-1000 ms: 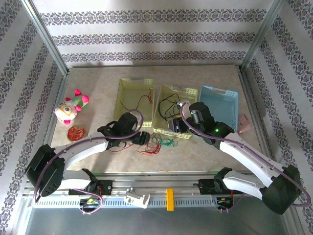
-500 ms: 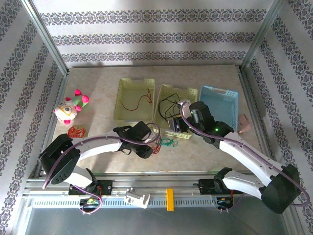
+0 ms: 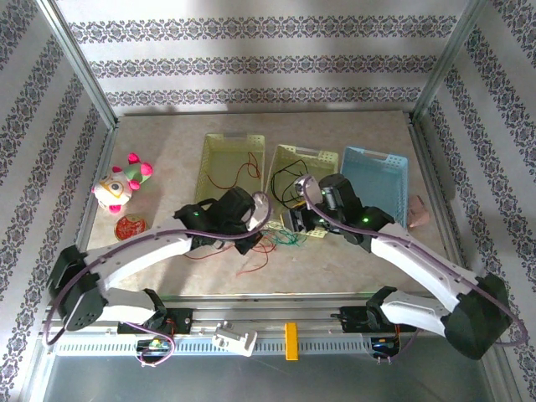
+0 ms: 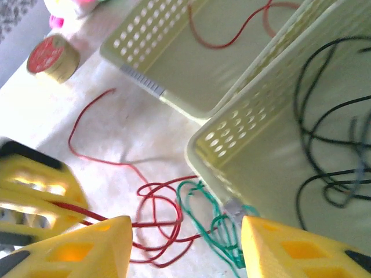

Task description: Untangle the cables

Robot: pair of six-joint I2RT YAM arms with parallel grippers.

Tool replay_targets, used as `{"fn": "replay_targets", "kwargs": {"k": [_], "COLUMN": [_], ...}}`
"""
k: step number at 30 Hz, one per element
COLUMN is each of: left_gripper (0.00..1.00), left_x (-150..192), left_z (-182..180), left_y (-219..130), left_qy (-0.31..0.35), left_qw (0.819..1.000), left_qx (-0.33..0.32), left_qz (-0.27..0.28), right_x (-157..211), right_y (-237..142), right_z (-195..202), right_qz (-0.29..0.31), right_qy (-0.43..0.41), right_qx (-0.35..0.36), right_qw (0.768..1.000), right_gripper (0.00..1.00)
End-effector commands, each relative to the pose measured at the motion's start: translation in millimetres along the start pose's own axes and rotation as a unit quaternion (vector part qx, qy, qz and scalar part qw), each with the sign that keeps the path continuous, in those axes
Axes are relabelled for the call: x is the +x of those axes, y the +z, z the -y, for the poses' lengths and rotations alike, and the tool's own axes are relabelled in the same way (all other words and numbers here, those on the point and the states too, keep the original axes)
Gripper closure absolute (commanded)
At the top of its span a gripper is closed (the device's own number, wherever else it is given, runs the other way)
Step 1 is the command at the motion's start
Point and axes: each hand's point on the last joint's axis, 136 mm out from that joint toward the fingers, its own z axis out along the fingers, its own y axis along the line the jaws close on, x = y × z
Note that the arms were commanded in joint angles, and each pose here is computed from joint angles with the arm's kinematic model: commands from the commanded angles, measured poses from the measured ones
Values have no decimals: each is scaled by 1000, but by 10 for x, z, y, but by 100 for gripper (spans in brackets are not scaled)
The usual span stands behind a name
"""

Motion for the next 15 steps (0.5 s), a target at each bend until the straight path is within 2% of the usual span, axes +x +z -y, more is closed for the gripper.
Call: {"fn": "replay_targets", "kwargs": {"k": [1, 6, 15], "left_gripper": [100, 100, 100], "left_x": [-205, -452, -981], "left_z": [143, 213, 21], "left_y": [-324, -669, -1520], "left_qy": [36, 47, 31], "left_qw": [999, 996, 973], "left_qx": [23, 36, -2], "left_qz": [28, 72, 230], "right_x": [148, 258, 284], "right_y": [152, 318, 336], "right_z": [-195, -142, -25], "right_qz": [-43, -73, -74], "right_qy": [-12, -9, 9], "right_qx": [-55, -49, -39], "right_qw": [997, 996, 996], "right_gripper": [47, 48, 48]}}
